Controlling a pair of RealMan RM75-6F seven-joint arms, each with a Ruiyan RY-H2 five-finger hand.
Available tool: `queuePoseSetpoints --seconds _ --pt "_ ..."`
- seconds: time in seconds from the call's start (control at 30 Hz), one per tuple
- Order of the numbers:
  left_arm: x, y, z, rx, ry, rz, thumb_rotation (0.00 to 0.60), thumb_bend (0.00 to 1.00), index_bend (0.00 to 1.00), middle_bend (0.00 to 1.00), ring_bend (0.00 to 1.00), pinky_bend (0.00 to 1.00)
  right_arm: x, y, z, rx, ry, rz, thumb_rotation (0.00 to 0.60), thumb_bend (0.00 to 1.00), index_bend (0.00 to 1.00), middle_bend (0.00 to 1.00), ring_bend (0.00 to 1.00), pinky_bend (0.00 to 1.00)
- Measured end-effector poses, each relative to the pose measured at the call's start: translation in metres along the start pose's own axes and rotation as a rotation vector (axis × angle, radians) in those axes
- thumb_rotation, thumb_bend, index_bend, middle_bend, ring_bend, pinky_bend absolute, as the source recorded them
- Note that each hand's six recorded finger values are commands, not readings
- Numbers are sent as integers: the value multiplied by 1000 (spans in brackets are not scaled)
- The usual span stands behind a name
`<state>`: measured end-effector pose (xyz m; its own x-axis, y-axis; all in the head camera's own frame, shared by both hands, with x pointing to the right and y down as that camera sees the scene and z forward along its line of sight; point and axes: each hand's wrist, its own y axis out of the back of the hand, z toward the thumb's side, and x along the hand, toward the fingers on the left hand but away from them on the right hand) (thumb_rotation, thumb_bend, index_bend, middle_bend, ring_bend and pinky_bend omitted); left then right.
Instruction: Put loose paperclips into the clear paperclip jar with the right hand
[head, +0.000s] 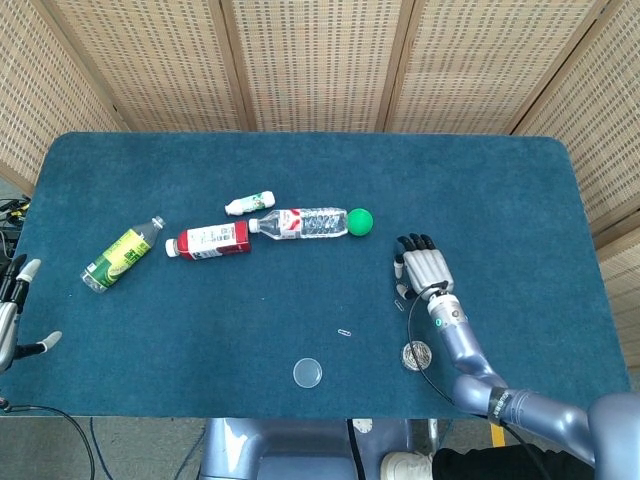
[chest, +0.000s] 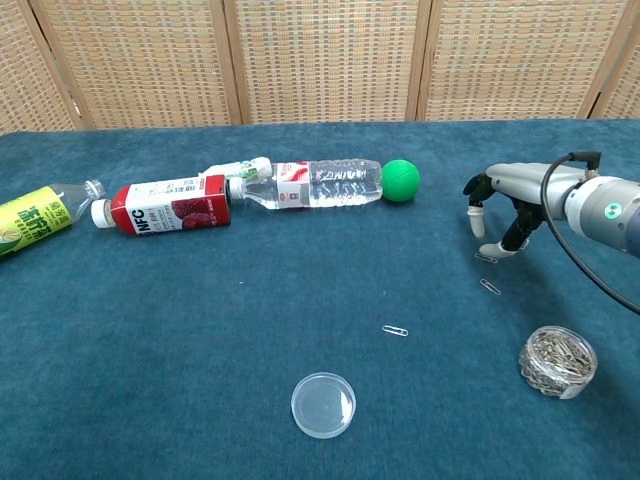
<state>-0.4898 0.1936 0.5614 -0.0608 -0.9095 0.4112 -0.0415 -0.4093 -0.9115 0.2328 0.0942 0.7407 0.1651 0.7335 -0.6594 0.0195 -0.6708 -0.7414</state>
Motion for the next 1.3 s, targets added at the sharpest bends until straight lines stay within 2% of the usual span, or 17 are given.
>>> queuePoseSetpoints --seconds 0.5,1.3 --pt "3 -1 -1 -1 6 -7 600 0 0 0 0 0 -10 -10 3 -6 -36 26 600 319 530 103 0 0" --pt "4 -3 -1 6 5 -10 600 0 0 0 0 0 -13 -22 -14 11 -80 57 600 344 530 103 0 0"
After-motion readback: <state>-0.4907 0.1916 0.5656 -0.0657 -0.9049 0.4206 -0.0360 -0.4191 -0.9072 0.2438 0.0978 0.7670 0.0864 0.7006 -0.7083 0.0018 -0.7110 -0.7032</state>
